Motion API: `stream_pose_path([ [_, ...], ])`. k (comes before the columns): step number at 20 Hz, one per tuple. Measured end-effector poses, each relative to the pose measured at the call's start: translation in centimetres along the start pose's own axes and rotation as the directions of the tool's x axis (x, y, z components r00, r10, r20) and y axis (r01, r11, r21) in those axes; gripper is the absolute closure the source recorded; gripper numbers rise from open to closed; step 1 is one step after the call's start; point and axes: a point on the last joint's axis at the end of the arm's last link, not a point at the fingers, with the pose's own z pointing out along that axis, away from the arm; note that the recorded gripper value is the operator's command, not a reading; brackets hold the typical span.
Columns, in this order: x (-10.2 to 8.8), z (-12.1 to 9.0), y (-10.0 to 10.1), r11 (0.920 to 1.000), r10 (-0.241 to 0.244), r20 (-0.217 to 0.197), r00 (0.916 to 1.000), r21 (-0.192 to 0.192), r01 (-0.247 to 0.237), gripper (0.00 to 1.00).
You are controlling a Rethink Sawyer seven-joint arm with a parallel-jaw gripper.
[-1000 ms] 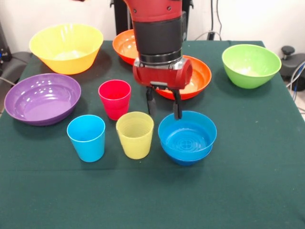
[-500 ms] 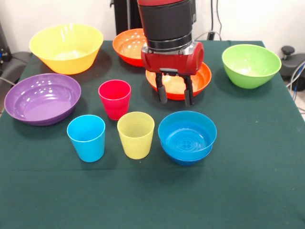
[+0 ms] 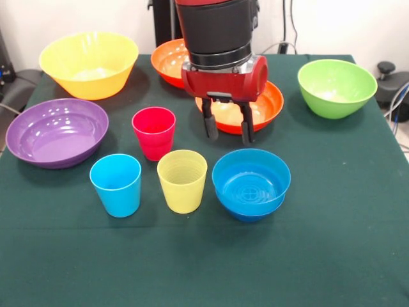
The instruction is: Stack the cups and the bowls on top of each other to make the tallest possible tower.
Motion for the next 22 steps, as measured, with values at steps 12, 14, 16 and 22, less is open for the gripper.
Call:
stream_pose_path([
  [12, -0.9, -0.4, -0.6, 1.0000, 0.004, 0.009, 1.0000, 0.005, -0.004, 0.00],
  [14, -0.9, -0.5, -0.8, 1.0000, 0.002, 0.008, 1.0000, 0.008, -0.003, 0.00],
  [16, -0.9, -0.5, -0.8, 1.0000, 0.001, 0.009, 1.0000, 0.009, -0.001, 0.00],
  [22, -0.9, -0.4, -1.2, 0.9998, -0.004, 0.012, 0.9999, 0.020, 0.004, 0.00],
])
